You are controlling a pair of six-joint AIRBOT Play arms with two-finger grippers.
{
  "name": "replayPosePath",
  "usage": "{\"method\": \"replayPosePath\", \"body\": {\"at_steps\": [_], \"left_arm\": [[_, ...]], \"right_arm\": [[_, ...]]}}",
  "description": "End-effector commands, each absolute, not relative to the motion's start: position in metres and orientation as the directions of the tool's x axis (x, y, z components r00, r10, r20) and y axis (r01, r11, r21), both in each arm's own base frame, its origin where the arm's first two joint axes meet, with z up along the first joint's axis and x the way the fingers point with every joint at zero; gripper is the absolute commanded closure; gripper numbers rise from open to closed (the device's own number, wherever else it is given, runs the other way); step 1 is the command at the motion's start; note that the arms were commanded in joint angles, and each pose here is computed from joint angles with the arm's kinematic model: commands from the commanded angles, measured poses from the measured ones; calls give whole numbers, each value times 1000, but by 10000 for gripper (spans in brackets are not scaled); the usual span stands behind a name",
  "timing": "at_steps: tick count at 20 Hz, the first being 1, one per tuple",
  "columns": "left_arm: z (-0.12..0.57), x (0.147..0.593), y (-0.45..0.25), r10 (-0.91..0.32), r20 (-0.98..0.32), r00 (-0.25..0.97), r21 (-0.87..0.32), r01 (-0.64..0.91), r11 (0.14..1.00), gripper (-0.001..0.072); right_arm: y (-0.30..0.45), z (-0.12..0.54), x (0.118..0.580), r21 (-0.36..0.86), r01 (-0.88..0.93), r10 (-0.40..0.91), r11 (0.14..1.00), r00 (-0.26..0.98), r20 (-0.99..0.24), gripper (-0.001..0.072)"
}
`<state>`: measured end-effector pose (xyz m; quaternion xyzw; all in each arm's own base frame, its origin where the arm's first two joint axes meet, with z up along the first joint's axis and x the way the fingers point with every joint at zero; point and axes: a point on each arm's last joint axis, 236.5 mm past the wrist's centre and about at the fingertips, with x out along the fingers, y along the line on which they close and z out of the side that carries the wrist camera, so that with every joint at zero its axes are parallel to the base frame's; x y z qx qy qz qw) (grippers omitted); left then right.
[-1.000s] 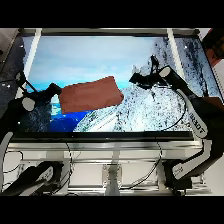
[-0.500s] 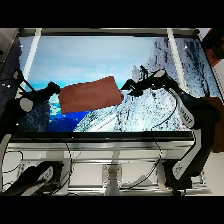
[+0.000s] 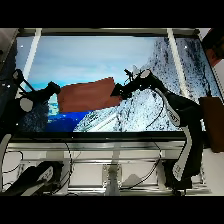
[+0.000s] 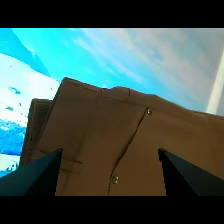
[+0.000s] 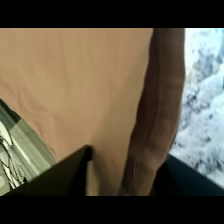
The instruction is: Fold the clothes and pants, and hang the long-sleeved shirts on hangers.
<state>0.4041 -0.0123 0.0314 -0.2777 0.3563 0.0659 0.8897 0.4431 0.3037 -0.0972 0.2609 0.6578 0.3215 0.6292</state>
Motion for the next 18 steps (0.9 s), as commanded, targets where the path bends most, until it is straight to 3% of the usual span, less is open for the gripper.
{"method": "replayPosePath", "body": {"at_steps": [1, 3, 4, 5, 6, 10, 14, 18], "left_arm": [[32, 404, -11, -78, -670, 738, -443, -313, 840, 2], [32, 404, -11, -78, -671, 738, -366, -237, 900, 46], [32, 403, -12, -79, -674, 735, -307, -180, 934, 245], [32, 401, -12, -81, -676, 733, -244, -118, 963, 533], [34, 400, -13, -84, -677, 731, -198, -71, 978, 686], [47, 392, -11, -79, -697, 712, -152, -39, 988, 696], [55, 369, -15, -96, -795, 599, -130, -14, 991, 697], [58, 364, -18, -107, -810, 576, -137, -9, 991, 696]], "right_arm": [[319, -78, 453, 756, -203, 766, 622, -45, -642, 672], [319, -54, 453, 744, -325, 772, 583, -62, -632, 706], [315, -40, 452, 721, -385, 760, 576, -72, -646, 706], [304, -28, 458, 675, -426, 731, 602, -46, -681, 706], [290, -16, 467, 623, -448, 699, 641, 5, -715, 706], [208, 52, 506, 467, -380, 577, 798, 259, -775, 706], [70, 109, 516, 321, -136, 347, 937, 456, -819, 706], [-92, 135, 474, 158, 187, 51, 969, 478, -877, 705]]}}
